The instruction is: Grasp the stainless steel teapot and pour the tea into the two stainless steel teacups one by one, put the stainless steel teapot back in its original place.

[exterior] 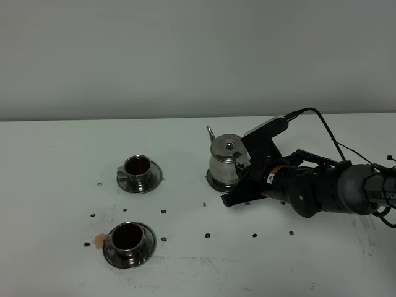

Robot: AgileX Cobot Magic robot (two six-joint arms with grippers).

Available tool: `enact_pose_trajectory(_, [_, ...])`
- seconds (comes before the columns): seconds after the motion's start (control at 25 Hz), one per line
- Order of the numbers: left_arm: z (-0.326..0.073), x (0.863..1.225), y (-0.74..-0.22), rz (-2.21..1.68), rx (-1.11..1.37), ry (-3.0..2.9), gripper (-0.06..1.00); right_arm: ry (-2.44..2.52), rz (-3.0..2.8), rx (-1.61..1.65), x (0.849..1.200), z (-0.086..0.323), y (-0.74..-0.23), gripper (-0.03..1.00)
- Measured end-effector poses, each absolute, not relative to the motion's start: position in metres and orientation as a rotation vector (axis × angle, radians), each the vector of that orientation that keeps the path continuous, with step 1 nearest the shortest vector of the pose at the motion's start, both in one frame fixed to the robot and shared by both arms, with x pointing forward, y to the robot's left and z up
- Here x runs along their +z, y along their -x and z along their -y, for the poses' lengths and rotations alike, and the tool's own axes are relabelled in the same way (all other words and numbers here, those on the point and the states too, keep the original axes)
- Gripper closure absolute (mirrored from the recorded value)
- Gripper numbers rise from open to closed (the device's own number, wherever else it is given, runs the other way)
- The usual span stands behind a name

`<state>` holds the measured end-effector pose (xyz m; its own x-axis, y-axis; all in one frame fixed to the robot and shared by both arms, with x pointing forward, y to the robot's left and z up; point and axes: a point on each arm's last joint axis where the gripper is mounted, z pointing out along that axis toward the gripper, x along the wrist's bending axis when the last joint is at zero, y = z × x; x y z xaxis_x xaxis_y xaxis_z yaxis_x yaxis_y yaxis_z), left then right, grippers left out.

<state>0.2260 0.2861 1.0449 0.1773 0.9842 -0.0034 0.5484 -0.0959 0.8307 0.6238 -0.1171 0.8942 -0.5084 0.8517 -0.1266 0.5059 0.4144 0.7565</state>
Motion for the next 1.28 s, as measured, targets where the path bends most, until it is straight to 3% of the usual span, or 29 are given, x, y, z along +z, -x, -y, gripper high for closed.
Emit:
enact_pose_trajectory(0.28, [-0.286,1.045,-0.226,-1.458,0.775,-1.743,0.46,-1.147,-2.165,0.919,0.895,0.117,-0.624,0.85])
enact_pose_trajectory(0.68, [-0.286,1.045,-0.226,-1.458,0.775,-1.743,0.46,-1.146,-2.152,0.931,0.896,0.117,-0.625,0.57])
enact_pose_trajectory(1.0, [-0.286,1.045,-0.226,-1.458,0.775,-1.743,0.46,-1.156,-2.180,0.906,0.894,0.117,-0.623,0.42])
enact_pose_trajectory(1.28, [-0.286,1.045,-0.226,-1.458,0.775,-1.743,0.46,-1.098,-2.163,0.931,0.931,0.119,-0.619,0.39])
